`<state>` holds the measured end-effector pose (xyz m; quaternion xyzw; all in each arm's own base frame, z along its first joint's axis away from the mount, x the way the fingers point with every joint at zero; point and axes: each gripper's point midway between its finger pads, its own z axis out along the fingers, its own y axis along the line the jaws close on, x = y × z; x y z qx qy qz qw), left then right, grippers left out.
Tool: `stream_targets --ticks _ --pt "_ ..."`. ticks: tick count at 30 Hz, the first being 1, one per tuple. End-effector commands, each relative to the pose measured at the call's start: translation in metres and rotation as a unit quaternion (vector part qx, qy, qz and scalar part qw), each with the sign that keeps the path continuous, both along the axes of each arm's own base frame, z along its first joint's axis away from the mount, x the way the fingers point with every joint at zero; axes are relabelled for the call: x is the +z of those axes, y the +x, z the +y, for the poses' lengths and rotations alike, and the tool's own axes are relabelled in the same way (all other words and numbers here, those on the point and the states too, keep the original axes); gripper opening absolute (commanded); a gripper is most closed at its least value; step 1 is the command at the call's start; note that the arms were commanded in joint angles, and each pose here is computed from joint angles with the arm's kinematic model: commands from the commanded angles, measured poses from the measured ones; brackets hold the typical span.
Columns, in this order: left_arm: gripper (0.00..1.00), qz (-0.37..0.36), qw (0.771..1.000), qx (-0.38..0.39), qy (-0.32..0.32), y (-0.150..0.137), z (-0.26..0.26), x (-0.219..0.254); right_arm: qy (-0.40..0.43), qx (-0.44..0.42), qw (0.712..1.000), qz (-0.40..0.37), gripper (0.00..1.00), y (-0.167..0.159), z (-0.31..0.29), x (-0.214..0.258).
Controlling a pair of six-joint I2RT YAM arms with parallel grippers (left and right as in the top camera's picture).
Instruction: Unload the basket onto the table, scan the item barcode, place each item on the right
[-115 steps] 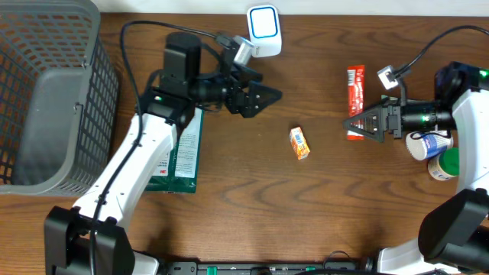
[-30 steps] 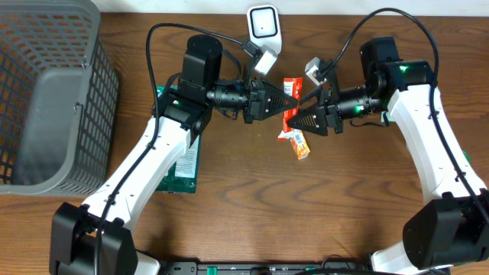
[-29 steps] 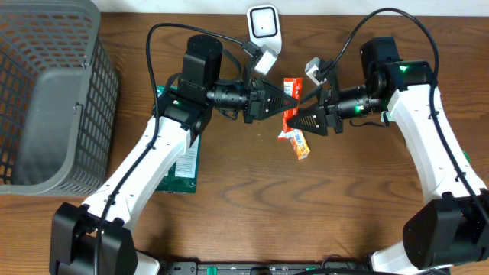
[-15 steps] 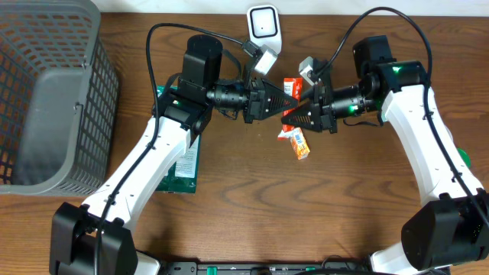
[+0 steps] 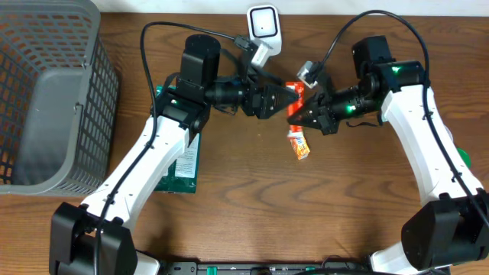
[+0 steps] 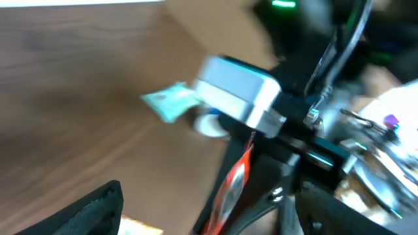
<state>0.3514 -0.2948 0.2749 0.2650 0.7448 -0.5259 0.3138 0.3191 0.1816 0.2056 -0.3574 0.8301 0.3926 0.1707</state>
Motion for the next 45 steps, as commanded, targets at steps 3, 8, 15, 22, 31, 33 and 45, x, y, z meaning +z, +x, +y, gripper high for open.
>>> stream_targets --ticks 3,8,15,22,31,33,45 --pt "0.82 0.021 0.983 0.159 0.095 0.047 0.038 -0.037 -0.380 -0.281 0.880 0.046 0.01 0.024 -0.137 -0.053" --pt "0.82 0.061 0.968 0.195 0.149 0.045 0.054 -0.063 -0.546 -0.406 0.732 0.021 0.01 0.015 -0.219 -0.047" --pt "0.82 0.071 0.964 0.201 0.162 0.043 0.058 -0.070 -0.609 -0.421 0.672 0.009 0.01 0.004 -0.258 -0.074" --pt "0.82 0.075 0.963 0.200 0.166 0.041 0.059 -0.072 -0.598 -0.454 0.660 0.016 0.99 0.000 -0.282 -0.111" --pt "0.82 0.079 0.961 0.202 0.169 0.041 0.060 -0.074 -0.553 -0.440 0.707 0.008 0.39 0.018 -0.267 -0.120" --pt "0.79 0.079 0.961 0.202 0.169 0.041 0.060 -0.074 -0.554 -0.439 0.707 0.009 0.01 0.016 -0.267 -0.120" --pt "0.44 0.087 0.960 0.200 0.174 0.038 0.061 -0.077 -0.526 -0.406 0.747 0.019 0.99 0.018 -0.253 -0.128"
